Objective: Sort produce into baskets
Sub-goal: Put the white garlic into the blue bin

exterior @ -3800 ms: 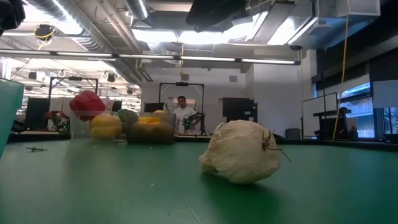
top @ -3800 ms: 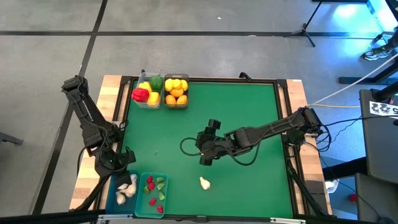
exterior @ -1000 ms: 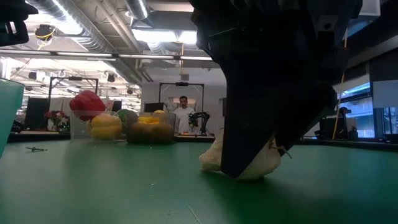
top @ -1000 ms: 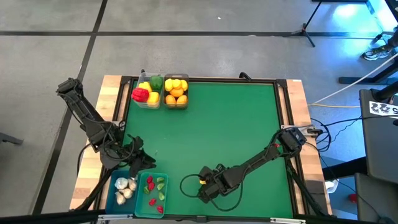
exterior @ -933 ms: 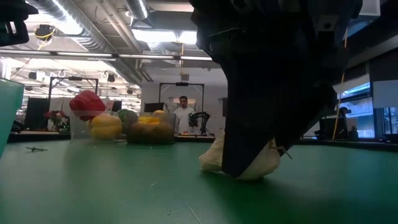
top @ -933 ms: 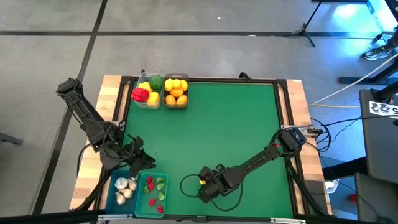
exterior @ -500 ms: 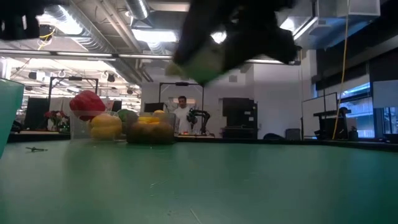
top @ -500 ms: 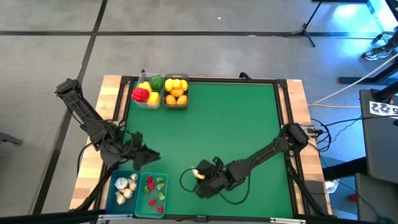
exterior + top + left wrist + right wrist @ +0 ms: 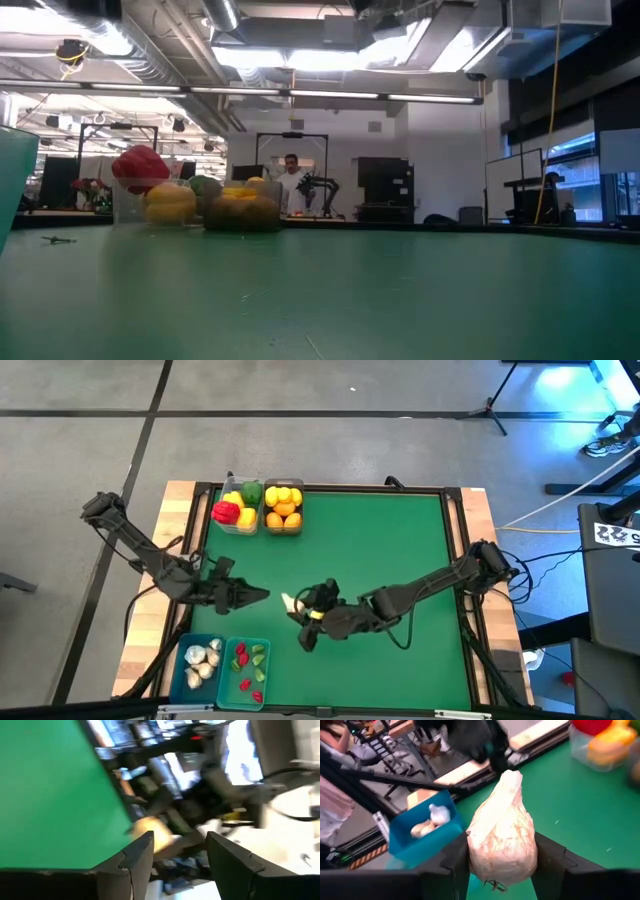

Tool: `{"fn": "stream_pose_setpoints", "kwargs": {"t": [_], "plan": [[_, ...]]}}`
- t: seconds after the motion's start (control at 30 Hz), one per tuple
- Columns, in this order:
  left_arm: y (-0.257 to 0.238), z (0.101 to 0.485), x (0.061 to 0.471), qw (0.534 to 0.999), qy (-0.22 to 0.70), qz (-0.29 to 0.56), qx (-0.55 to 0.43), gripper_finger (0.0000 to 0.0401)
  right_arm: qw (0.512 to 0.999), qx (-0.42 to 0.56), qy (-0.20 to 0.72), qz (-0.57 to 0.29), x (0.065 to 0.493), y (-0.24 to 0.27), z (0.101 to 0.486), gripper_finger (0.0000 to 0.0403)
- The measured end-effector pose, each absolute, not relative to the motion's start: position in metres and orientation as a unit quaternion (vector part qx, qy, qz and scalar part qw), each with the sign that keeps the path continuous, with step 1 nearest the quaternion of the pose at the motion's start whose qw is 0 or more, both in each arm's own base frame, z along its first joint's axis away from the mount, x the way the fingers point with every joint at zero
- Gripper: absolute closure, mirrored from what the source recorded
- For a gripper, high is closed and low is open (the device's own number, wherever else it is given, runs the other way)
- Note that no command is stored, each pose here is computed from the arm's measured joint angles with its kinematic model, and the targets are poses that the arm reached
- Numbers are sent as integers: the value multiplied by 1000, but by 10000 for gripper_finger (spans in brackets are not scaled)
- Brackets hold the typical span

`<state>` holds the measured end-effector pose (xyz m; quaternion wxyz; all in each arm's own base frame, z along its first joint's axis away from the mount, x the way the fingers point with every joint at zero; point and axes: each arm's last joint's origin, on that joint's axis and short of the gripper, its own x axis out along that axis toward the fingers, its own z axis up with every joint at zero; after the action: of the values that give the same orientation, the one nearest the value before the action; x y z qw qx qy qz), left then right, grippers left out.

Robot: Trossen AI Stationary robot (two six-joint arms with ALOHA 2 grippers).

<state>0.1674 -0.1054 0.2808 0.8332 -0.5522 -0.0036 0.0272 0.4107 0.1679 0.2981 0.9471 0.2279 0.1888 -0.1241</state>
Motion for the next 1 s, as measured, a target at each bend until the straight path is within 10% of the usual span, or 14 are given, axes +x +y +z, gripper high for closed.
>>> {"fn": "stream_pose_setpoints", "kwargs": {"t": [1.0], "plan": [[-81, 274, 200, 847, -68, 108, -517, 226, 953, 223, 134, -154, 429, 119, 312, 242]]}}
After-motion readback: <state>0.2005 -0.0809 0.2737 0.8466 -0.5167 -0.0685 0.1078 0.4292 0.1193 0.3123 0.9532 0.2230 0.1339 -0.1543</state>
